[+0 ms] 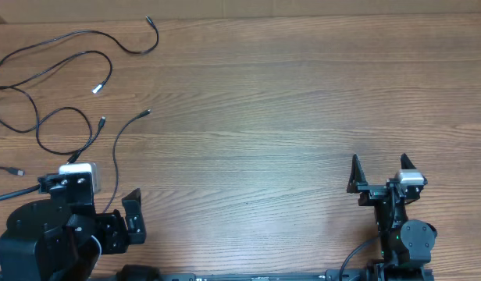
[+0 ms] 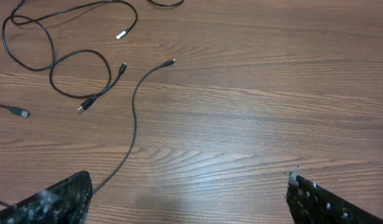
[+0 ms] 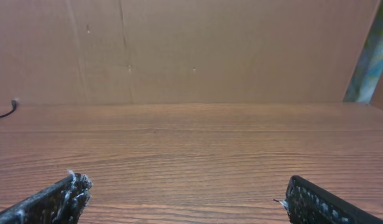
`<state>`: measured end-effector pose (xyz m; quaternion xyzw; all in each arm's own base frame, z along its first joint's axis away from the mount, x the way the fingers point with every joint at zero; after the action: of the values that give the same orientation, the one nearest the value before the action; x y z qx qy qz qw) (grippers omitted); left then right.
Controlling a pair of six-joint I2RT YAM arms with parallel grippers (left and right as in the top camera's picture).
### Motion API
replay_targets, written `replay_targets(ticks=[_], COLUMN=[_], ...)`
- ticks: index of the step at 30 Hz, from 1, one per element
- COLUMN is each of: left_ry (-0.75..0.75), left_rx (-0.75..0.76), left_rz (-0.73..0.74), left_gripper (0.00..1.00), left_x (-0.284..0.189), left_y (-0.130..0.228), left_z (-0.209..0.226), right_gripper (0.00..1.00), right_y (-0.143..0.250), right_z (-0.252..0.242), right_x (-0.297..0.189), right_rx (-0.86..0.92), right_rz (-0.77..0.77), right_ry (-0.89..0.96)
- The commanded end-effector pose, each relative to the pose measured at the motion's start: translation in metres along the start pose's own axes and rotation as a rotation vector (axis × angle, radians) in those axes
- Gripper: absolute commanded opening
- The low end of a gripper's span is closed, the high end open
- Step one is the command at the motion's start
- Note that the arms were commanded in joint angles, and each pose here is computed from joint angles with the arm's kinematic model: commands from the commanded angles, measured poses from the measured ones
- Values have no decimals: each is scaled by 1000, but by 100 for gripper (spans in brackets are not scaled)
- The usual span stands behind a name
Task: Untangle cables
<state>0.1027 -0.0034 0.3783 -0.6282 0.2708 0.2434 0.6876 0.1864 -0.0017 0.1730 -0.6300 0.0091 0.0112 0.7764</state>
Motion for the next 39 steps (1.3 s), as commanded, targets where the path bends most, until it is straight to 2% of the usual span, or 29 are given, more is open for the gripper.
replay_targets(ticks=[1,9,13,21,26,32,39], left_ry=[-12,71,69,48,42,17,-13], left_rx=[-19,-66,-7,-40,-52,-71,-100], left_rz=[-15,10,-15,-120,-298,-391,-406], left_gripper=[99,99,100,99,100,100,100], left_x=[-3,3,28,102,114,123,142], left_y=[-2,1,7,66,89,97,100], left_z=[2,-8,-10,-14,-14,-11,-6], right_gripper=[100,100,100,100,100,100,100], right_y=[2,2,2,2,2,2,2], right_z=[-2,-2,-2,-2,-2,-2,-2], right_x=[0,0,0,0,0,0,0], right_rx=[6,6,6,6,6,6,6], right_rz=[-7,-7,-7,-7,-7,-7,-7], right_ry=[14,14,13,13,14,14,14])
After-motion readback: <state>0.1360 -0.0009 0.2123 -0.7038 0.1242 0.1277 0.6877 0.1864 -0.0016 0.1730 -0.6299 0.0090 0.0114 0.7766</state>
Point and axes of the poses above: each gripper's point midway between its finger pads, its own x axis out along the fingers, its own z axis along the line the jaws close on, y = z × x, the point moved 6 cm from there along -x, back along the fingers, and after that the axes turned 11 degrees about x, right-handed, at the moved point
